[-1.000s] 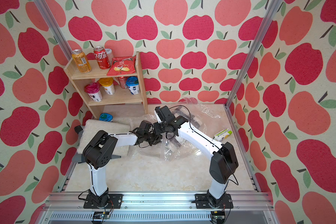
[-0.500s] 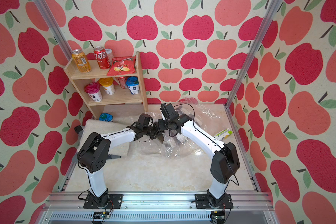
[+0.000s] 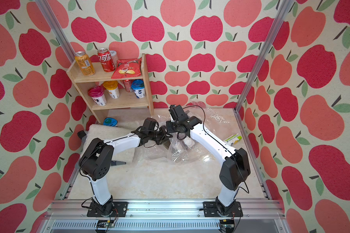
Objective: Take the scarf out of the vacuum bag
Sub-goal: Take out the scarf from the vacuum bag.
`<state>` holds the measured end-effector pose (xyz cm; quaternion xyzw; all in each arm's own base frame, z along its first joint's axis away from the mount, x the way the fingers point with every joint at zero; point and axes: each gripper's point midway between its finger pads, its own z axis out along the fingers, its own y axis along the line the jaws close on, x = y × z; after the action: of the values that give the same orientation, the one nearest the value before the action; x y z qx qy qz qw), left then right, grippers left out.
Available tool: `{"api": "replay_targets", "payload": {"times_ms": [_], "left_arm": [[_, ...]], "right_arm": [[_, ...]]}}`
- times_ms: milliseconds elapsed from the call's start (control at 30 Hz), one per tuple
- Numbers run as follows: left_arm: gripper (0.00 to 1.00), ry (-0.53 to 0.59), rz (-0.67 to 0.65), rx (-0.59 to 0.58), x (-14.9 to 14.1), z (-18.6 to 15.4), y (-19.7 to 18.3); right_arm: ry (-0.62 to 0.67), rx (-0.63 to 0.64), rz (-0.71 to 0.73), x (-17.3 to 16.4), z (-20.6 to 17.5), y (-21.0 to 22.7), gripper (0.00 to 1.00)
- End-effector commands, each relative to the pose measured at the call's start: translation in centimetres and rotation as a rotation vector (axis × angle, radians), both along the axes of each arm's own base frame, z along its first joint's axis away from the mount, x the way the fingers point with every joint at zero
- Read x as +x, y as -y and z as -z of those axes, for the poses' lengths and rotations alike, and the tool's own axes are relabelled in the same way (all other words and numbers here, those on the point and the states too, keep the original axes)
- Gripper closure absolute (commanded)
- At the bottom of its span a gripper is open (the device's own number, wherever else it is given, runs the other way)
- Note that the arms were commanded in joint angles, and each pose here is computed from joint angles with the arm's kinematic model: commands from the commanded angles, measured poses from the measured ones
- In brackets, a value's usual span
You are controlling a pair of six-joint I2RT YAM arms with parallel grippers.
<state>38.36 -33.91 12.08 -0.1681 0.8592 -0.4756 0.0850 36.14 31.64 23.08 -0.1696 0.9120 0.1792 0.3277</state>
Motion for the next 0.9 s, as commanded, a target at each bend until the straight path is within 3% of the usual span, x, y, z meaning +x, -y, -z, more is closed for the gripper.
{"api": "replay_targets", "payload": {"times_ms": [0, 133, 233, 333, 467, 567, 867], "left_arm": [[0.72, 0.018, 0.025, -0.046, -0.5, -0.8, 0.4], [0.5, 0.019, 0.037, -0.043, -0.9, -0.8, 0.5], [0.43, 0.013, 0.039, -0.038, -1.0, -0.7, 0.5], [0.44, 0.018, 0.04, -0.041, -1.1, -0.8, 0.5], [0.62, 0.032, 0.043, -0.056, -1.0, -1.3, 0.6], [0.69, 0.039, 0.049, -0.059, -1.1, -1.8, 0.7], [0.7, 0.041, 0.063, -0.072, -1.9, -2.7, 0.4]], "right_arm": [[0.017, 0.013, 0.032, 0.4, -1.3, 0.7, 1.0], [0.021, 0.011, 0.037, 0.5, -1.4, 0.8, 1.0], [0.02, 0.014, 0.037, 0.6, -1.5, 0.9, 1.0], [0.018, 0.013, 0.039, 0.5, -1.4, 0.9, 1.0], [0.015, 0.01, 0.039, 0.5, -1.2, 1.0, 1.0], [0.016, 0.008, 0.04, 0.5, -1.1, 1.2, 1.0], [0.017, 0.011, 0.043, 0.7, -1.0, 1.3, 1.0]]}}
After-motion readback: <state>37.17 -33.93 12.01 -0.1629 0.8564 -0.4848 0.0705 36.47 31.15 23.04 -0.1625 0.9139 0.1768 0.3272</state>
